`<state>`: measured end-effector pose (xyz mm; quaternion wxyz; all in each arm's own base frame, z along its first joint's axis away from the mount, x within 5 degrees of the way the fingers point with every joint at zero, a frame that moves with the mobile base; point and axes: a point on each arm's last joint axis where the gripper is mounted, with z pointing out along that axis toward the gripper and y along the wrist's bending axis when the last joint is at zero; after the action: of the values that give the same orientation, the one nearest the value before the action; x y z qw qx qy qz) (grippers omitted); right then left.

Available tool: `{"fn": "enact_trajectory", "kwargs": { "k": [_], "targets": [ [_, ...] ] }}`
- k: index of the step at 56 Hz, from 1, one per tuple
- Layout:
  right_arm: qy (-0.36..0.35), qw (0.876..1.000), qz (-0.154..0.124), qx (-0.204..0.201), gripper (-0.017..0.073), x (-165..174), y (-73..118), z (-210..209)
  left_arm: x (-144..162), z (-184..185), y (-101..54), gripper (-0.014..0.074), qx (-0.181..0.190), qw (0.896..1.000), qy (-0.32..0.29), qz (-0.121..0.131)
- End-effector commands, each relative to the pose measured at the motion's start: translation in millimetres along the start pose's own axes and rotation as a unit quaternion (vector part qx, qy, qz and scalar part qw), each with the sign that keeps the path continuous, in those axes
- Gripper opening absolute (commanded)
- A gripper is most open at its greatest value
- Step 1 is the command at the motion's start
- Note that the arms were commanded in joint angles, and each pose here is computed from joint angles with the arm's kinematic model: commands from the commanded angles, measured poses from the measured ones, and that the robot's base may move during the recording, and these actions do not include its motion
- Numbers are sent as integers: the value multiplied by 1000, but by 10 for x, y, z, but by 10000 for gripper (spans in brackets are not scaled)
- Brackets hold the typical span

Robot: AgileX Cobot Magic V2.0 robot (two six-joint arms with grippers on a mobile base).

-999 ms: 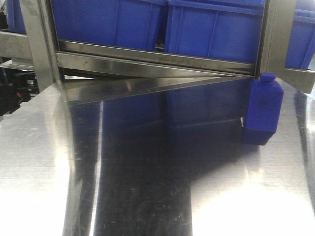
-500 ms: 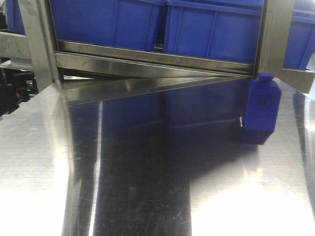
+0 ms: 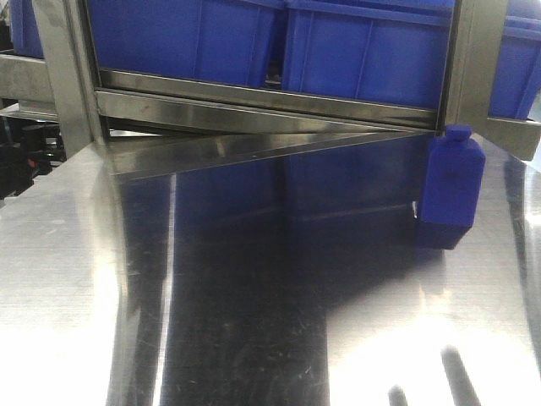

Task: Pick and sort blue part to right shelf
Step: 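Lower the right gripper onto the other blue part and close it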

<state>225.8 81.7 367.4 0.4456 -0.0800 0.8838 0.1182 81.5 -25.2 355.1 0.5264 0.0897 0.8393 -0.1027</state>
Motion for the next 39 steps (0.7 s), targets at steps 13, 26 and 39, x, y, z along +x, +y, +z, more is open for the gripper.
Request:
{"fn": "enact_trajectory", "kwargs": {
  "k": [13,26,39],
  "targets": [
    [120,986,94,65,582,-443,26,532,-154,-49,-22,337,10,998,-56,-1],
    [193,967,122,114,582,-322,-35,1127,-154,-49,-22,337,10,998,-56,-1],
    [239,955,120,129,582,-121,-76,1540,-154,-49,-22,337,10,998,-56,-1]
  ]
}}
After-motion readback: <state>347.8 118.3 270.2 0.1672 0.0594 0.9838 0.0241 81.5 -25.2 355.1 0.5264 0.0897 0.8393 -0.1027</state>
